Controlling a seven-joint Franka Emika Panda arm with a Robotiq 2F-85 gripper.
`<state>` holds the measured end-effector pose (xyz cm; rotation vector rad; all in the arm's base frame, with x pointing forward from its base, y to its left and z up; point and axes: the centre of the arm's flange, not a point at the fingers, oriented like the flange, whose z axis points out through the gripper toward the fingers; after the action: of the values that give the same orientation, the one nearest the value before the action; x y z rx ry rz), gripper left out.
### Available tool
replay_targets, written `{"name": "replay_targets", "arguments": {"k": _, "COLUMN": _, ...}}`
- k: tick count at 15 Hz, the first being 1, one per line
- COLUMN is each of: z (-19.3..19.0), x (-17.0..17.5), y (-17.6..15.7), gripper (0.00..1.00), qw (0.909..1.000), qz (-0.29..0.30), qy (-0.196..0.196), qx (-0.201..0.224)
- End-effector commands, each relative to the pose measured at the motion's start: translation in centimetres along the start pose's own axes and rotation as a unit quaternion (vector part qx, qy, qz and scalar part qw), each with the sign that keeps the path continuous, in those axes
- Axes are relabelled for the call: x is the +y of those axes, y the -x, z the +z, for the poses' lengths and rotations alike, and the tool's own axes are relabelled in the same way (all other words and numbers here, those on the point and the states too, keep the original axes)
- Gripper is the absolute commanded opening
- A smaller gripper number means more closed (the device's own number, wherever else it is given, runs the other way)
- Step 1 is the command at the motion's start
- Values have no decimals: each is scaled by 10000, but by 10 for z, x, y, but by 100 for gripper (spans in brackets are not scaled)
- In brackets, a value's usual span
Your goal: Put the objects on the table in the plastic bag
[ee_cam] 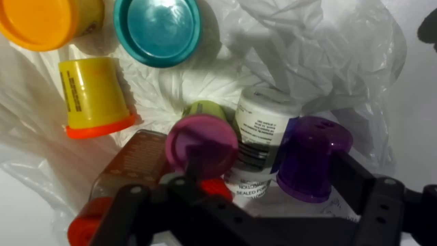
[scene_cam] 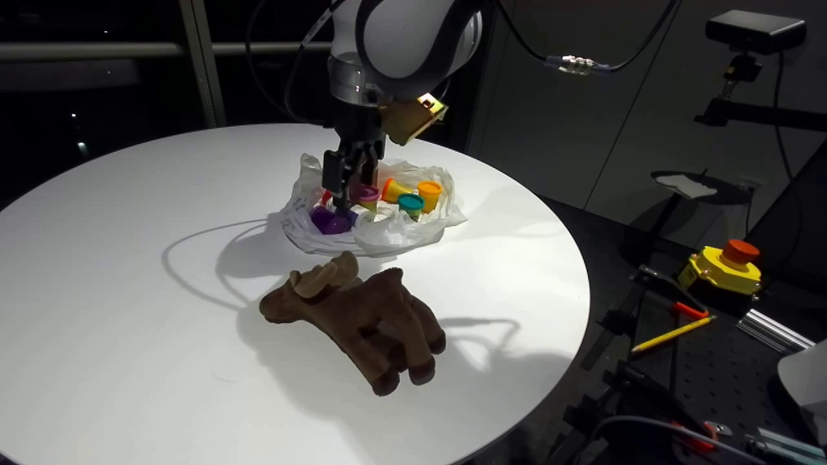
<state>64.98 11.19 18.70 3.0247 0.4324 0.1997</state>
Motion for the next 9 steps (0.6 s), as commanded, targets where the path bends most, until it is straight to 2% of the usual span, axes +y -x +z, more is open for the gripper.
{"name": "replay_targets", "arguments": {"k": 1, "z": -33, "x": -1, "y": -14, "gripper": 100, "qw": 9995, "qz": 43, "qy": 88, "qx": 294}}
{"name": "replay_targets", "arguments": {"k": 3, "z": -47, "x": -9, "y": -18, "gripper": 100, "qw": 9997, "qz": 145, "qy": 153, "qx": 111}}
{"name": "replay_targets", "arguments": {"k": 5, "z": -63, "x": -20, "y": -21, "gripper": 100, "qw": 9979, "qz": 486, "qy": 430, "qx": 30}}
{"name": "replay_targets", "arguments": {"k": 7, "z": -78, "x": -39, "y": -20, "gripper": 100, "qw": 9954, "qz": 798, "qy": 456, "qx": -277}}
{"name": "replay_targets", "arguments": {"k": 9, "z": -86, "x": -69, "y": -12, "gripper": 100, "qw": 9948, "qz": 692, "qy": 382, "qx": -650}}
